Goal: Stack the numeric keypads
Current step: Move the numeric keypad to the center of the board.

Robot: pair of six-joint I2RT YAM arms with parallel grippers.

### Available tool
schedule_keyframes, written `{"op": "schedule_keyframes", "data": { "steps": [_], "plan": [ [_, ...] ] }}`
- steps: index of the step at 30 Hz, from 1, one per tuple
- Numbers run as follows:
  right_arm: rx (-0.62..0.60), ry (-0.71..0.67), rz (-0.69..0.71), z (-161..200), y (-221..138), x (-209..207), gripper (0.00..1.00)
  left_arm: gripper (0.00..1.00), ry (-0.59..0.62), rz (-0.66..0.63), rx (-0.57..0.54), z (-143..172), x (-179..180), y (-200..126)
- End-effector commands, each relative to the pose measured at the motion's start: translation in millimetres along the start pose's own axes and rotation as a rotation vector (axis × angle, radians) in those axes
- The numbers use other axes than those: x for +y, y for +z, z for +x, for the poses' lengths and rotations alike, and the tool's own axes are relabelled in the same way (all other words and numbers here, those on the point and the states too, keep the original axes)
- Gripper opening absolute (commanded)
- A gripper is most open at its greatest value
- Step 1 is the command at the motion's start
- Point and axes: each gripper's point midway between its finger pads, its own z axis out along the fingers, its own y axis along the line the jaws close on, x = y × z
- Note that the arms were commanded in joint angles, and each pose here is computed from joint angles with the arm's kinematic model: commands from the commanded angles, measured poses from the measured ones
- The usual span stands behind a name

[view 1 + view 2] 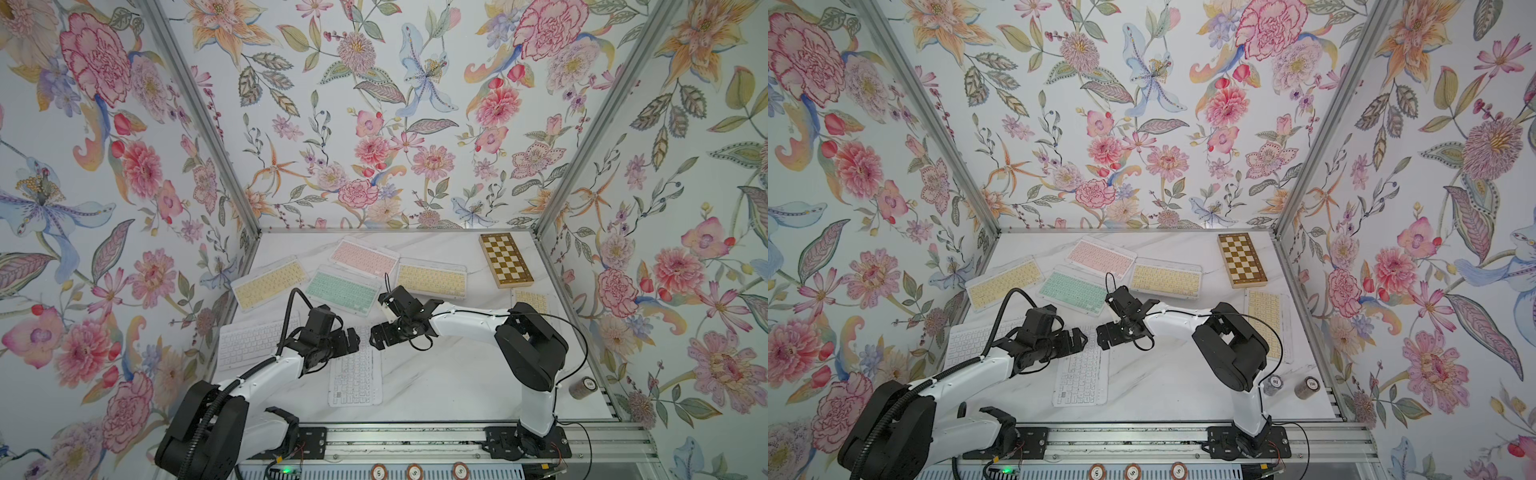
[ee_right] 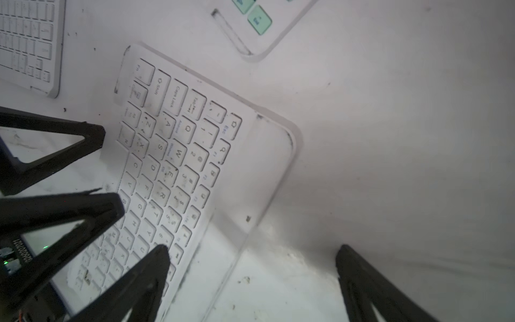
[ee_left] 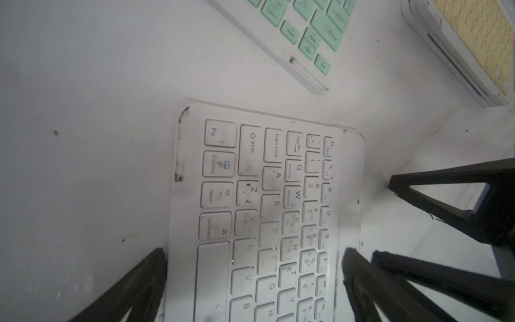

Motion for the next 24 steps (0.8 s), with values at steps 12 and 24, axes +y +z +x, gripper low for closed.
{"op": "schedule_keyframes", "data": {
  "steps": [12, 24],
  "plan": [
    [0.126, -0.060, 0.320, 43.6, 22.4, -30.9, 0.83, 0.99, -0.078, -0.027, 0.210, 59.7, 19.2, 4.4],
    [0.136, -0.057, 0.490, 40.7, 6.4, -91.1, 0.69, 0.99, -0.085, 0.058, 0.193, 55.0, -1.4, 4.6]
  ]
}}
